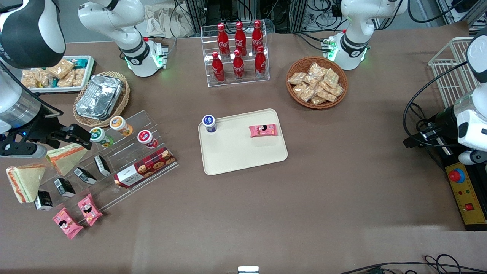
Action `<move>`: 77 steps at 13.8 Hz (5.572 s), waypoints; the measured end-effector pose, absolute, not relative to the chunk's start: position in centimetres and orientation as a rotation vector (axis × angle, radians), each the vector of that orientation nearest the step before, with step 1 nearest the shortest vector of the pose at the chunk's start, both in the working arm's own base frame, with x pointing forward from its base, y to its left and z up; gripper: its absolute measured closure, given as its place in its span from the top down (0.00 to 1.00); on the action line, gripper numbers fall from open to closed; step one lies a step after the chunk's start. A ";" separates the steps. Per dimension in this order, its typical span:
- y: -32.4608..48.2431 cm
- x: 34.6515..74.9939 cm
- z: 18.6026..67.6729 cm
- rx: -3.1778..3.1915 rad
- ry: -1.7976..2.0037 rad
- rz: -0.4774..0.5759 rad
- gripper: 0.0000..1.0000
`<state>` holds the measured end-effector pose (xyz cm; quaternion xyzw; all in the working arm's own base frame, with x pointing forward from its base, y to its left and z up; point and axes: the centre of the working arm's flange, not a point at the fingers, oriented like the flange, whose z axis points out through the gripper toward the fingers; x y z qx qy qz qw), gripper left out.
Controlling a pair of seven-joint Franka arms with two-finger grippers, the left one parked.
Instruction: Place sandwich on tray
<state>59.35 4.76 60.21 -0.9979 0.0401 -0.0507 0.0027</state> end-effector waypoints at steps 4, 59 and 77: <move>4.6 59.3 60.2 -3.130 0.130 -0.160 1.00; -31.6 60.3 36.4 -3.076 -0.127 -0.152 0.44; -24.5 56.9 51.4 -2.937 0.101 0.043 0.22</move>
